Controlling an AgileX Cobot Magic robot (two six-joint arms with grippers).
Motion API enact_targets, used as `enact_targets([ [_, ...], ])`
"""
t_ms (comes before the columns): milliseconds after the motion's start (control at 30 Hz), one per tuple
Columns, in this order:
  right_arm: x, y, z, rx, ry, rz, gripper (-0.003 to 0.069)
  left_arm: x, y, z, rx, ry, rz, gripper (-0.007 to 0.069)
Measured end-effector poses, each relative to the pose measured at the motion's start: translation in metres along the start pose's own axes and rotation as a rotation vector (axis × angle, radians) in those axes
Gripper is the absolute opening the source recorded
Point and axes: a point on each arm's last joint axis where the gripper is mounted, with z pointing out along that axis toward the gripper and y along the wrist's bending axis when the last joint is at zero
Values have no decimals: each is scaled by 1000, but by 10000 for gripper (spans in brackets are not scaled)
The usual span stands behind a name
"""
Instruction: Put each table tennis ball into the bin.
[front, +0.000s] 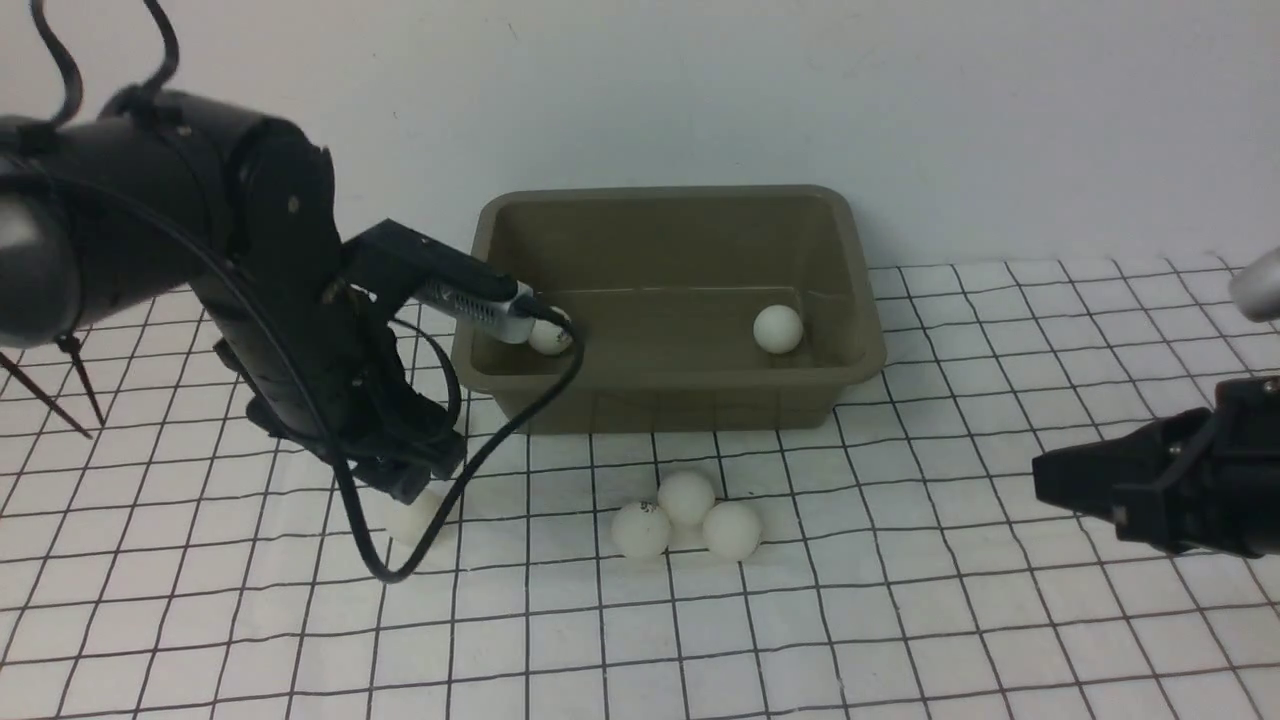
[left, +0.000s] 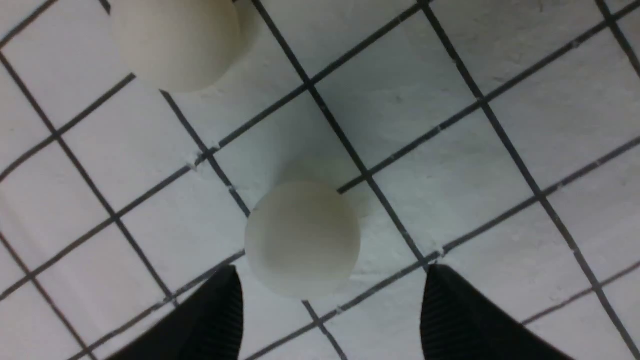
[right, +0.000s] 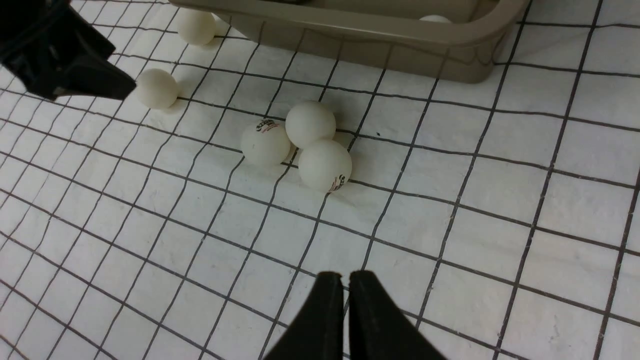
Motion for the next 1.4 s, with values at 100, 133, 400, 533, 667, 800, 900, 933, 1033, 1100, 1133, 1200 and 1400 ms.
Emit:
enact_targets([
  [100,0,1,0,-6,4,0,8,-1,0,10,-2,4,5,426],
  [133,0,1,0,-8,5,0,8,-2,0,13,-4,0,8,426],
  [400,1,1,0,-9,6,0,8,-4,1,30,-22,-2,33,426],
  [533,1,1,0,-9,6,0,9,-4,6,36,-25,-3,21,426],
  [667,1,1,0,-9,6,0,9,-2,14,42,-28,13,1,426],
  [800,1,1,0,-9,6,0,9,0,17,49,-27,33,-10,426],
  [900,1,1,0,-9,6,0,9,1,18,53,-24,45,-13,426],
  [933,1,1,0,-9,6,0,9,2,18,54,-24,47,-15,426],
  [1033,1,1,0,-9,6,0,9,2,18,56,-22,55,-16,402],
  [1100,0,1,0,-8,5,0,9,3,18,55,-21,66,-16,368],
  [1133,0,1,0,-8,5,0,9,3,18,55,-21,74,-15,358],
  [1200,0,0,0,-3,2,0,9,5,18,53,-19,98,-16,346],
  [1400,0,0,0,1,-1,0,9,7,20,36,-33,117,-4,346],
])
